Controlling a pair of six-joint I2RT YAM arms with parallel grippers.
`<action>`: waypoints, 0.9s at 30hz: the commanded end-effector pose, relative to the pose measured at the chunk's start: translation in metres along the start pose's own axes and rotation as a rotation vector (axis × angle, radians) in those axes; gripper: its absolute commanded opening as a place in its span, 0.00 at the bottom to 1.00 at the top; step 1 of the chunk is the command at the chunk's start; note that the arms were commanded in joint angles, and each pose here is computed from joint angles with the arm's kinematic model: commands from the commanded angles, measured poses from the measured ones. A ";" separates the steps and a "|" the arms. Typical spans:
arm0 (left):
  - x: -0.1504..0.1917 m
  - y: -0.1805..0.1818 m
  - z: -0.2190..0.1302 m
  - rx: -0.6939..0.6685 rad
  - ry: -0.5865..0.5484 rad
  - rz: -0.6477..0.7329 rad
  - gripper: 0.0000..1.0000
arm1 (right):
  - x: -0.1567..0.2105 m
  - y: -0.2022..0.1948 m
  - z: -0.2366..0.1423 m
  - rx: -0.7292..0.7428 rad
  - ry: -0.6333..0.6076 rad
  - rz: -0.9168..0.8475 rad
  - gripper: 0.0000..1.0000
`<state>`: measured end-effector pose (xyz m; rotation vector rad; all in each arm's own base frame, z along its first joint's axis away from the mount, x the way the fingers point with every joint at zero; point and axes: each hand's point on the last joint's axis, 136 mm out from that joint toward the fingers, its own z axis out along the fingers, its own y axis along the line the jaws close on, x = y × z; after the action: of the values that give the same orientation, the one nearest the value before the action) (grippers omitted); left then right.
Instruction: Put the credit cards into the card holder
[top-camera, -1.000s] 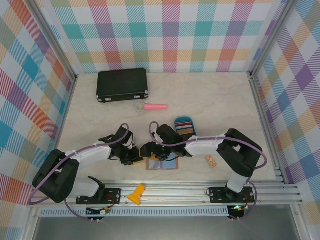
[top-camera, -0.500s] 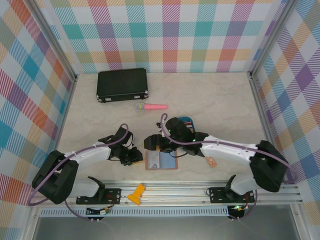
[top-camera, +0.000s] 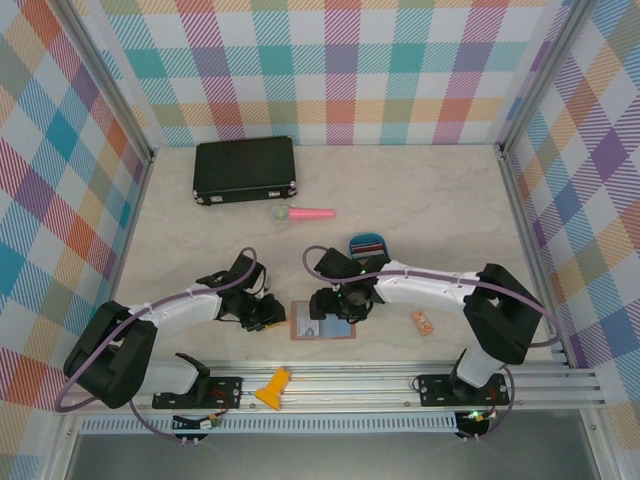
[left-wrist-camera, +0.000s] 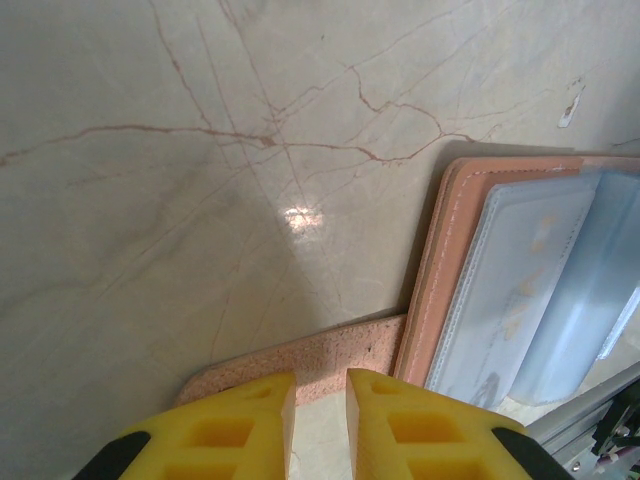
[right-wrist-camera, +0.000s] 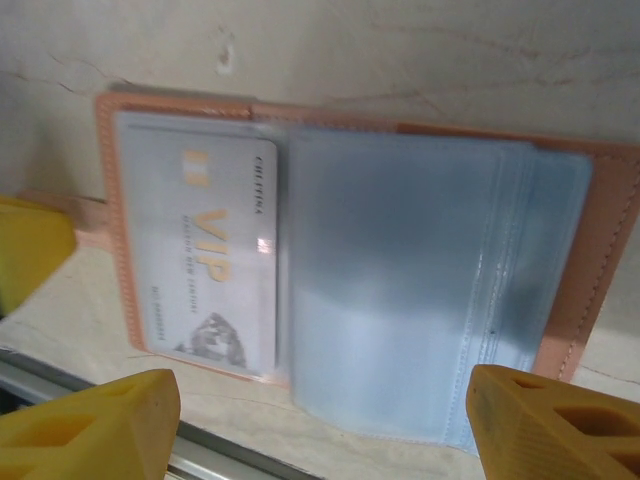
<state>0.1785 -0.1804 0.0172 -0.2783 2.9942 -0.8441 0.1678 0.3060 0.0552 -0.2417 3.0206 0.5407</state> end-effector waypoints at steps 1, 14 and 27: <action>0.019 0.039 0.008 -0.132 0.057 -0.066 0.22 | -0.004 0.010 -0.001 -0.005 0.014 -0.029 0.76; 0.019 0.038 0.007 -0.124 0.051 -0.058 0.23 | -0.007 0.002 0.009 0.078 0.039 -0.019 0.77; 0.019 0.039 0.007 -0.129 0.057 -0.060 0.24 | -0.002 0.008 0.027 0.041 0.089 -0.015 0.77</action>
<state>0.1785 -0.1806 0.0174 -0.2764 2.9938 -0.8466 0.1722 0.3183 0.0359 -0.2724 3.0894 0.4672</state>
